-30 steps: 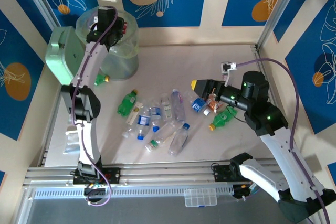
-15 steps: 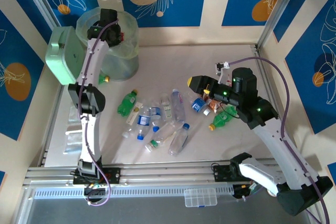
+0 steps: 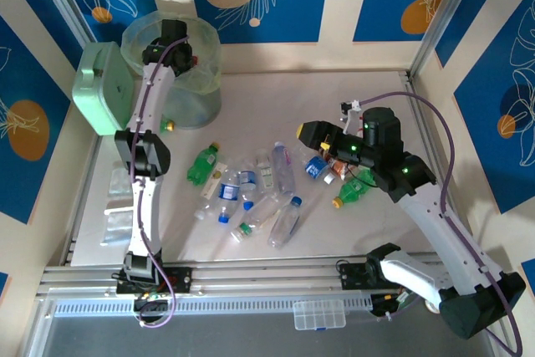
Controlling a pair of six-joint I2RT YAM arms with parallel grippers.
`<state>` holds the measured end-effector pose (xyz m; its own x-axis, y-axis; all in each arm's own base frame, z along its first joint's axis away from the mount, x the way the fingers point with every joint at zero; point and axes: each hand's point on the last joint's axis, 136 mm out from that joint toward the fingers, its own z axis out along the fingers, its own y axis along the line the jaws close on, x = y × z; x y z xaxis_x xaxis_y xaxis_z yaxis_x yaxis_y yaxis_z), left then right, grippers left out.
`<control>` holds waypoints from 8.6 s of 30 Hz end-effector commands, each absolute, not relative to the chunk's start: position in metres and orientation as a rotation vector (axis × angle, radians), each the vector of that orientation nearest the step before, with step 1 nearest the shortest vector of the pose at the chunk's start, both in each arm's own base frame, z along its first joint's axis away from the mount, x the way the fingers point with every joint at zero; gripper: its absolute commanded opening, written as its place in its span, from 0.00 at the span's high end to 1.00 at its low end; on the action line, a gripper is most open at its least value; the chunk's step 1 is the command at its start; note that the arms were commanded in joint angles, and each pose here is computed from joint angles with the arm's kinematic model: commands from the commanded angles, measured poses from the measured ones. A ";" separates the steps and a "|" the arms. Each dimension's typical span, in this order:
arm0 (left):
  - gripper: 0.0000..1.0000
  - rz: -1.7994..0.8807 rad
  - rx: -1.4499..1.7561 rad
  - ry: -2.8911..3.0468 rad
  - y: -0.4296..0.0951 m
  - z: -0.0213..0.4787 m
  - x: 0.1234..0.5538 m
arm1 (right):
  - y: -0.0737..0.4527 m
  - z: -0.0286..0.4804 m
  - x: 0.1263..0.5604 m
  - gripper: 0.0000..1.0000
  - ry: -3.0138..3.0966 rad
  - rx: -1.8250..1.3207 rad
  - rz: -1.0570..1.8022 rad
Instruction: Put the plastic bottles in the bin
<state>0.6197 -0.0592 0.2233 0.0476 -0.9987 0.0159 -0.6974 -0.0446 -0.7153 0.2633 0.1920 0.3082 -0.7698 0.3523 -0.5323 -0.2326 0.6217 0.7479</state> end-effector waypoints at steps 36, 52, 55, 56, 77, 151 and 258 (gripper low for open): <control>0.75 -0.924 -1.293 1.602 -0.060 0.377 0.611 | 0.184 0.349 0.246 0.03 2.074 0.029 1.091; 0.86 -1.015 -0.167 1.691 -0.174 0.434 0.472 | 0.175 0.365 0.231 0.04 1.988 -0.077 1.036; 0.84 -0.908 -0.328 1.762 -0.147 0.398 0.448 | 0.175 0.363 0.228 0.04 1.985 -0.081 1.043; 0.83 -0.866 -0.397 1.769 -0.134 0.389 0.438 | 0.175 0.362 0.227 0.04 1.984 -0.082 1.043; 0.55 -0.525 -1.516 1.807 0.050 0.198 0.364 | 0.169 0.335 0.214 0.05 2.012 -0.072 1.041; 0.48 -0.258 -1.916 2.083 0.063 0.052 0.452 | 0.175 0.270 0.252 0.04 2.197 0.014 1.061; 0.18 -0.799 -1.223 1.953 -0.025 0.290 0.612 | 0.176 0.281 0.232 0.04 2.175 0.006 1.059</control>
<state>0.6052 -0.0248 0.2795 -0.3219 -0.9153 -0.2421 -0.5287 0.3859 -0.7560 0.2360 0.1749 0.2762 -0.7571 0.2977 -0.5815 -0.2658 0.6727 0.6905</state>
